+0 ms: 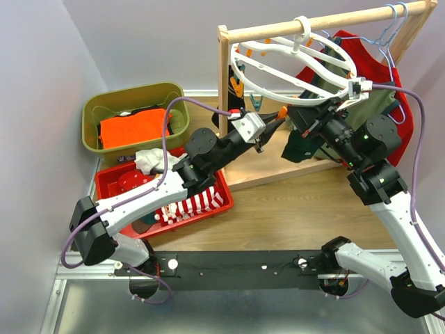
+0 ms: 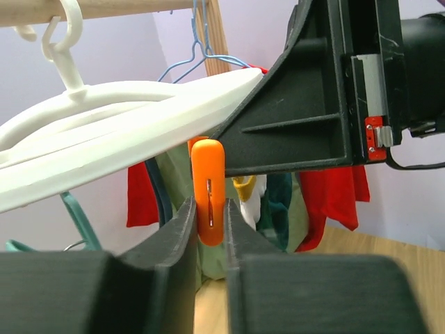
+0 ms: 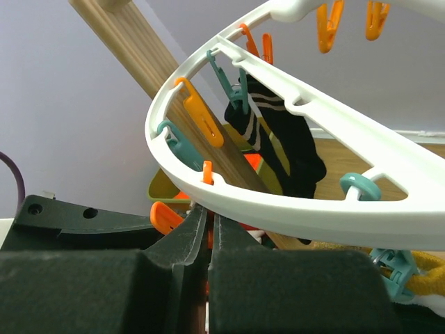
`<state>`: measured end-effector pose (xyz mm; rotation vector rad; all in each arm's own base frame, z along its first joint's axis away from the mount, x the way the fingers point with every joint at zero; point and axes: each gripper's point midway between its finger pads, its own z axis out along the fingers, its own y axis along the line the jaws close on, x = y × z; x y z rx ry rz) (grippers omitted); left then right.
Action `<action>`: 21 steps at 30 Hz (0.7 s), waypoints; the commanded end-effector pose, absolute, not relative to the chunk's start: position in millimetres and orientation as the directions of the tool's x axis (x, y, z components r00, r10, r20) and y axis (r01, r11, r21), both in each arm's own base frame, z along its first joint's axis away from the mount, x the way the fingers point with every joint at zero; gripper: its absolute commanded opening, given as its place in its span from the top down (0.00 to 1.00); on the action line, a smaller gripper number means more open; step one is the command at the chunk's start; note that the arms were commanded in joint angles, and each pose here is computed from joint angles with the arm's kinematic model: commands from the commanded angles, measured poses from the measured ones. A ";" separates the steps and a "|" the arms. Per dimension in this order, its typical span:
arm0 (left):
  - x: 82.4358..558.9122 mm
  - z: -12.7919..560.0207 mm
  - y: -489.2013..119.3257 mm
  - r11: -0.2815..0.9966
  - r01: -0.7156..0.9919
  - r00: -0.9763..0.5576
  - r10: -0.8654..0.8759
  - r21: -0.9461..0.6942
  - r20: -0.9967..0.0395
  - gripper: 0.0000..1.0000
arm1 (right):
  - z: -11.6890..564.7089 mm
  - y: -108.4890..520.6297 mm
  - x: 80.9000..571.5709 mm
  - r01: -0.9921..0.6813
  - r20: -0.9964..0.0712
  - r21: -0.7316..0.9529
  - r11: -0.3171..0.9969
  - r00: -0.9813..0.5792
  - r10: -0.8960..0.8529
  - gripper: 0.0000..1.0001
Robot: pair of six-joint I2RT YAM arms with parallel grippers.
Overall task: Clip the socks to the hanger
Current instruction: Open the clamp at the hanger.
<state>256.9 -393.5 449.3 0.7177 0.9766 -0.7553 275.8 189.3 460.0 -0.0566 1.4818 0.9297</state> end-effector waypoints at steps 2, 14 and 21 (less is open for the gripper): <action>257.1 452.9 -393.9 0.559 0.805 0.385 -0.240 0.197 -0.891 0.94 | 480.2 177.0 276.6 -0.536 -0.841 0.500 0.680 -0.112 0.530 0.88; 256.5 449.1 -396.2 0.557 0.812 0.362 -0.243 0.176 -0.900 1.00 | 477.5 165.1 252.3 -0.541 -0.924 0.368 0.756 -0.120 0.364 0.45; 254.7 445.7 -399.6 0.541 0.829 0.321 -0.252 0.142 -0.913 1.00 | 472.1 179.5 249.1 -0.603 -0.933 0.349 0.717 -0.152 0.327 0.27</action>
